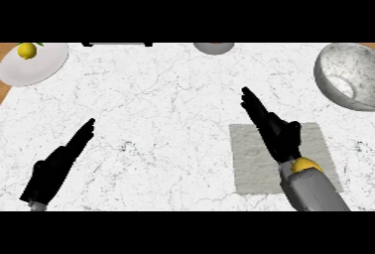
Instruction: Pick the cupcake from the placemat and place it in the bowl
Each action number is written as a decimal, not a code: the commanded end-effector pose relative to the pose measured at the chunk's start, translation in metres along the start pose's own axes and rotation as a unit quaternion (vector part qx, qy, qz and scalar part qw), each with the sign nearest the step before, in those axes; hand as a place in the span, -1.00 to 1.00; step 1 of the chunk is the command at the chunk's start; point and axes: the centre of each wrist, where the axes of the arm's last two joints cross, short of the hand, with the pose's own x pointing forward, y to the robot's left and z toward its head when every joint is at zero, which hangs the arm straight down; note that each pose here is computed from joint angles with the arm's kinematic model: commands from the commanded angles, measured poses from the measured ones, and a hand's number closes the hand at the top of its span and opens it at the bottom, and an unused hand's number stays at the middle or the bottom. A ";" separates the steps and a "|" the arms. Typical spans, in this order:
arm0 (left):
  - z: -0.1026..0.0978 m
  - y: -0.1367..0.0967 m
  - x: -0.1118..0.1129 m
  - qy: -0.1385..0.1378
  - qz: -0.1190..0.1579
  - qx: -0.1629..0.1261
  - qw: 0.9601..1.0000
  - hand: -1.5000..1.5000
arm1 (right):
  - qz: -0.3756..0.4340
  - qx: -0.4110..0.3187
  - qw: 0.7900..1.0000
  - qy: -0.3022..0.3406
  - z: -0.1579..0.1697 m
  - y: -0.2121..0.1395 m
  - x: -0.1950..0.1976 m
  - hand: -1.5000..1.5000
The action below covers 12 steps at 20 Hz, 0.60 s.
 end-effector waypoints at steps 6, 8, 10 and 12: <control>-0.029 -0.030 0.043 -0.121 0.095 0.074 0.985 0.00 | 0.128 0.361 0.924 0.007 0.021 -0.022 0.001 1.00; -0.029 -0.029 0.033 -0.091 0.121 0.093 0.984 0.00 | 0.274 0.162 0.937 -0.143 0.019 -0.075 0.037 1.00; -0.037 -0.027 0.035 -0.094 0.133 0.097 0.982 0.00 | 0.122 0.119 0.971 -0.169 0.046 -0.100 -0.011 -1.00; -0.044 -0.048 0.049 -0.108 0.137 0.087 0.981 0.00 | 0.032 0.138 0.970 -0.199 0.054 -0.095 -0.032 -1.00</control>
